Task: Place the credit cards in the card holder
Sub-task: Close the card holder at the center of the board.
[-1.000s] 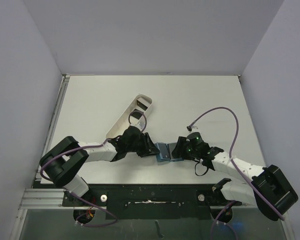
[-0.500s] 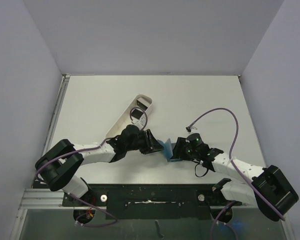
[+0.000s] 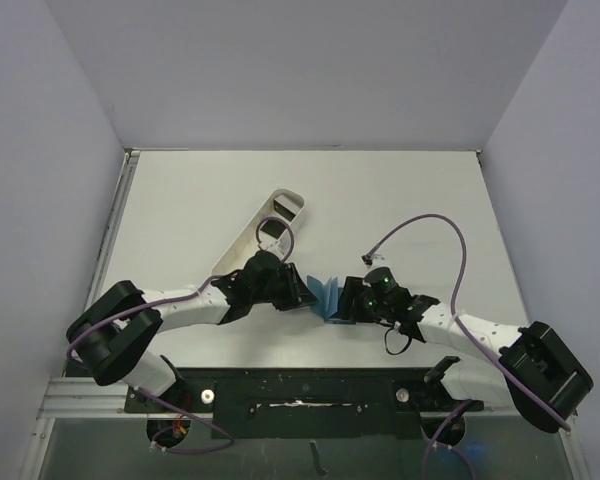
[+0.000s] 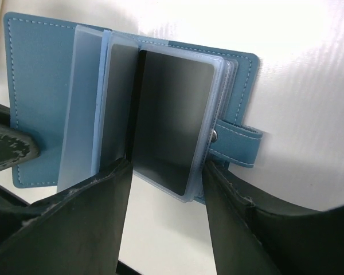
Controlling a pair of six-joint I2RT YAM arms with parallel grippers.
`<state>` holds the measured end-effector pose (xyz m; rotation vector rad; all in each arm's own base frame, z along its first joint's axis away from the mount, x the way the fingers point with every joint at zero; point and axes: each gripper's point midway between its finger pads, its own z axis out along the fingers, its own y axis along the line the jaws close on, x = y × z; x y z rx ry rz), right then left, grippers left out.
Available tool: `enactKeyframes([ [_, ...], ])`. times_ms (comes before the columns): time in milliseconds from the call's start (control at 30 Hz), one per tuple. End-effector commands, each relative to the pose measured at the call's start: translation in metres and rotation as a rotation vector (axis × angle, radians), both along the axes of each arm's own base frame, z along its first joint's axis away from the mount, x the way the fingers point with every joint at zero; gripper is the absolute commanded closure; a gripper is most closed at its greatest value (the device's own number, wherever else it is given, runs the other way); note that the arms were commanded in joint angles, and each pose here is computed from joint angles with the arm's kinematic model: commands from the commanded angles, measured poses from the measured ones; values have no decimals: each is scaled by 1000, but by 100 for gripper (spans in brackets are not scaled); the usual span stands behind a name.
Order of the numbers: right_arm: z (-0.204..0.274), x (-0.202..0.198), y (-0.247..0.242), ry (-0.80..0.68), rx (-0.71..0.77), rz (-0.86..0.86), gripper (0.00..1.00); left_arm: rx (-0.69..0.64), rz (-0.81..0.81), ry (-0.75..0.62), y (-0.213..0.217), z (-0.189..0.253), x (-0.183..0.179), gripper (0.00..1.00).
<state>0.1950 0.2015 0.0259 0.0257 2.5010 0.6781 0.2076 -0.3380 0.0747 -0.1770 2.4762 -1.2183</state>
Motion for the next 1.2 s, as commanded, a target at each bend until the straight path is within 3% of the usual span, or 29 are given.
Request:
enactKeyframes([
  [0,2,-3,13,16,-8,57,47,54,18,-116,6,28,14,84],
  [133,6,-4,25,-6,-16,105,46,123,46,-144,21,32,16,100],
  [533,55,15,35,-226,-197,458,42,193,25,-137,43,23,2,100],
  [733,81,20,48,-519,-260,818,40,165,62,-125,54,22,-6,100],
  [867,84,22,46,-656,-328,966,39,174,90,-121,62,21,-6,100],
  [1167,45,8,45,-607,-341,1151,43,197,170,-133,83,23,-7,100],
])
